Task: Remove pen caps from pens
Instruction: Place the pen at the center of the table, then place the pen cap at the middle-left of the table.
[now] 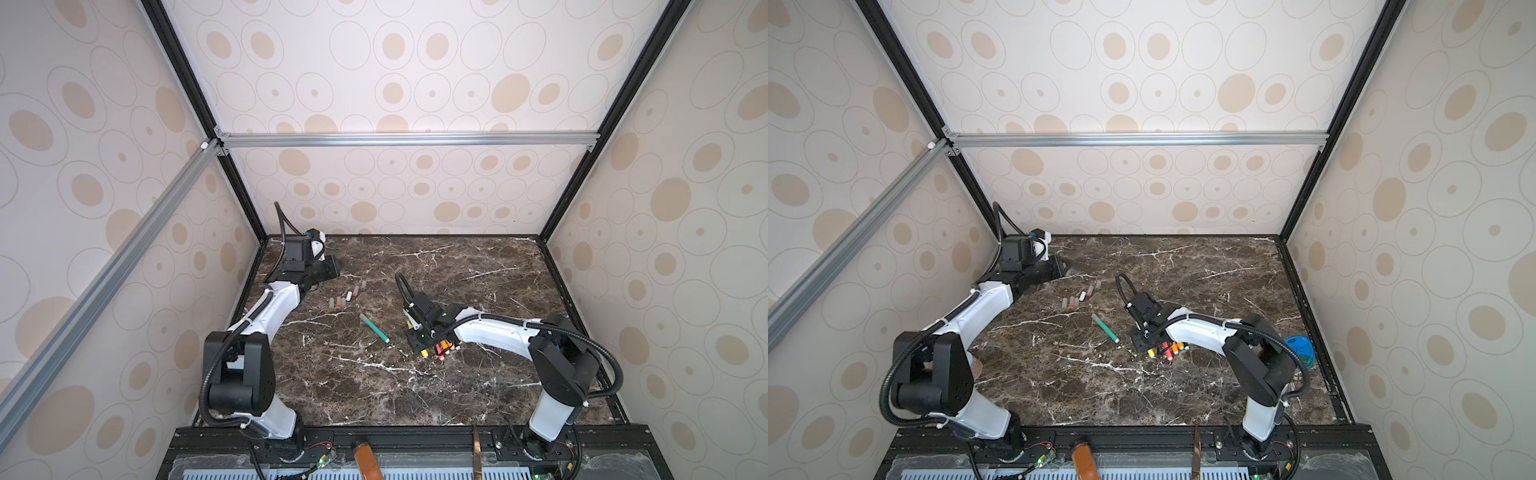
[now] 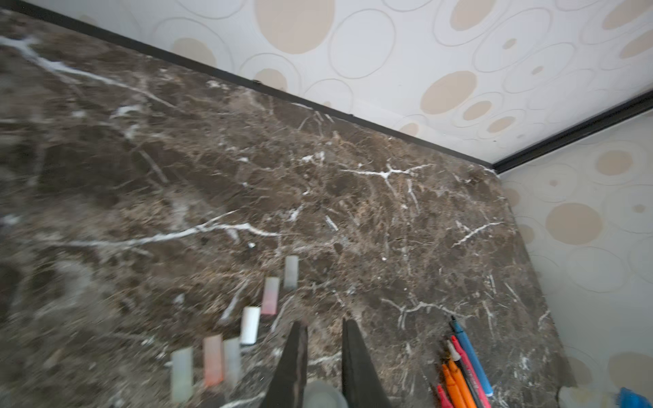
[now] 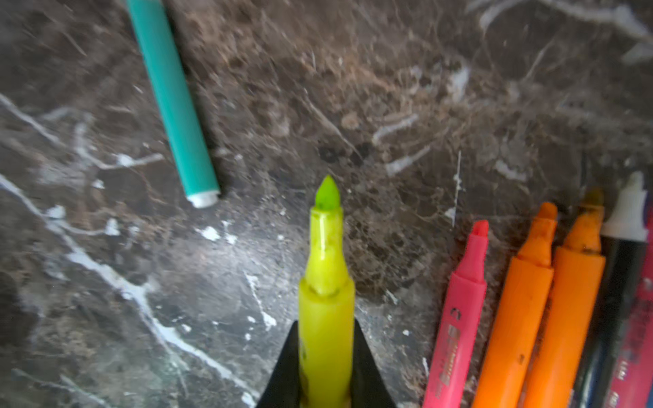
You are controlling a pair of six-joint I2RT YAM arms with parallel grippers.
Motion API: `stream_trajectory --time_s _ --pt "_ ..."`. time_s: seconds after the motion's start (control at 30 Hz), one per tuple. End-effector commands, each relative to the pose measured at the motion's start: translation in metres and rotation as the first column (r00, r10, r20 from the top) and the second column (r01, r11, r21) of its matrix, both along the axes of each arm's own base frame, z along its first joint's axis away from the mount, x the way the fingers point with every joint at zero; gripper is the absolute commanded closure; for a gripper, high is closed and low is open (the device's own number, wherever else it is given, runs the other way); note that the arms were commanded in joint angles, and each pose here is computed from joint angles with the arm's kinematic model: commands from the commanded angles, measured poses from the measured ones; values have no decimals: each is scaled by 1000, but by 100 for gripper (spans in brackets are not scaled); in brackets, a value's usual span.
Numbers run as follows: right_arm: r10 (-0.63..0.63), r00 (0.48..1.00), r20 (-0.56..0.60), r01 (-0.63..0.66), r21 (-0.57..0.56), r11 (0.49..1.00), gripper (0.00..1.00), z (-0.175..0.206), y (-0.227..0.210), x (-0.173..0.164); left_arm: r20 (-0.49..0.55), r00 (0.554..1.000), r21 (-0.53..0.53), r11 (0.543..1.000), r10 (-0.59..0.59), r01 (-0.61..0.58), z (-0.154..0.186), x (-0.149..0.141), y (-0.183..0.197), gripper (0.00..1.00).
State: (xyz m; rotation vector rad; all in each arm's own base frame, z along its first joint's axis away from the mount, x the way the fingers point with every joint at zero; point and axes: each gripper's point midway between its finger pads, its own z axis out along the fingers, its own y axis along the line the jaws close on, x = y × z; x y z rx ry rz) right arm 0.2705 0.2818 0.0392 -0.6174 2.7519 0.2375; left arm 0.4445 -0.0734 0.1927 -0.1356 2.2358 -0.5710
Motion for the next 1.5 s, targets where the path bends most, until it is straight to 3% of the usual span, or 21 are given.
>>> stream_trajectory --time_s 0.0,0.3,0.53,0.83,0.97,1.2,1.47 --pt "-27 1000 -7 27 -77 997 100 -4 -16 3 -60 996 147 988 62 -53 -16 -22 30 100" --pt "-44 998 -34 38 -167 985 92 -28 -41 8 -172 977 229 970 128 -86 -56 -40 48 100" --pt "-37 999 -36 30 -185 982 73 -31 -48 8 -225 962 240 966 154 -99 -83 -44 52 100" --pt "-35 999 -24 30 -176 984 71 -26 -50 7 -259 948 261 958 184 -114 -99 -52 57 100" --pt "-22 1000 -9 20 -144 989 71 -16 -46 8 -267 942 275 953 204 -129 -105 -59 61 100" --pt "9 997 76 -6 -36 999 60 29 -32 15 -298 931 280 952 211 -126 -127 -62 62 100" --pt "22 990 139 -26 26 999 59 66 -23 22 -312 926 274 954 212 -126 -137 -44 68 100"
